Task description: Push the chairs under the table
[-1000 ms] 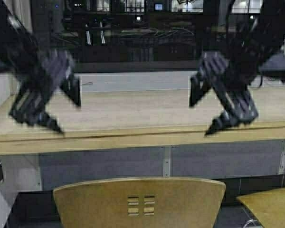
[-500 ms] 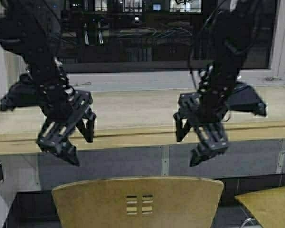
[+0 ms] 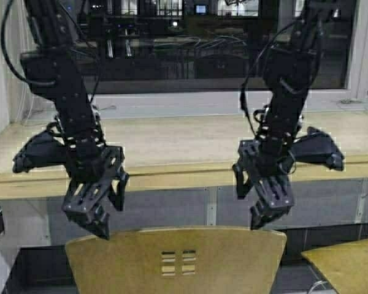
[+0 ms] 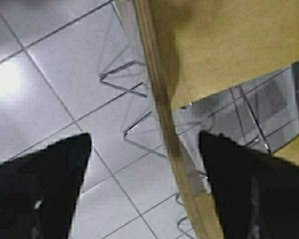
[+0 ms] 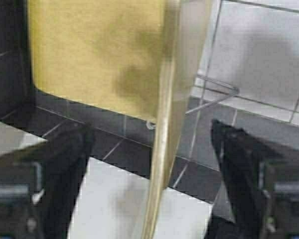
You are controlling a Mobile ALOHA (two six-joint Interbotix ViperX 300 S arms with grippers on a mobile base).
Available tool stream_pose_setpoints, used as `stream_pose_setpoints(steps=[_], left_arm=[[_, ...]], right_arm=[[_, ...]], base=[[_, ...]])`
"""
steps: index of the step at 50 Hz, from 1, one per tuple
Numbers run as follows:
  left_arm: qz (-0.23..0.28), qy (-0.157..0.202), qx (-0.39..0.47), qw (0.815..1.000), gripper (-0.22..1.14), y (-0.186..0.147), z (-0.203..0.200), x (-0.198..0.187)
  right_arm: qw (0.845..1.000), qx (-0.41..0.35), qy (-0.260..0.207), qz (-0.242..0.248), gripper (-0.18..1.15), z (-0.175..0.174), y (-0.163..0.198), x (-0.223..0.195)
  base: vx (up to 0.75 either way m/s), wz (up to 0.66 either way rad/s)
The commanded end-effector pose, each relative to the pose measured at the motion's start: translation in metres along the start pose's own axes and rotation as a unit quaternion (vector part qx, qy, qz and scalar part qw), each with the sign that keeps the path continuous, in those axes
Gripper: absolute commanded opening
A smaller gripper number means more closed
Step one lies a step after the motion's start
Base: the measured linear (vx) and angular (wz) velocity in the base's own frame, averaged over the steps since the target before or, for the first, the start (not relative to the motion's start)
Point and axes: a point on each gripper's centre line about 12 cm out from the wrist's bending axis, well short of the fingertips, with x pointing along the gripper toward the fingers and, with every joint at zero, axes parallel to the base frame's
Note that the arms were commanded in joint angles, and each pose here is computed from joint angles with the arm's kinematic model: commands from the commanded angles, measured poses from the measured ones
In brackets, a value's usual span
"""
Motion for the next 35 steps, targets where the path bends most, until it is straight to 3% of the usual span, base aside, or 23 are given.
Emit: stream_pose_setpoints(steps=[1,35], left_arm=[[-0.012,-0.001,-0.005,1.000,0.97,-0.011,-0.001,0.005],[0.014,-0.022,-0.039,0.999,0.96,-0.016,0.015,0.066]], right_arm=[[1.000,-0.001,0.007,0.008,1.01,-0.002,0.013,0.006],[1.000,-0.001,0.008,-0.029,1.00,0.004,0.012,0.079]], base=[[-0.01,-0.01],[-0.01,0.00]])
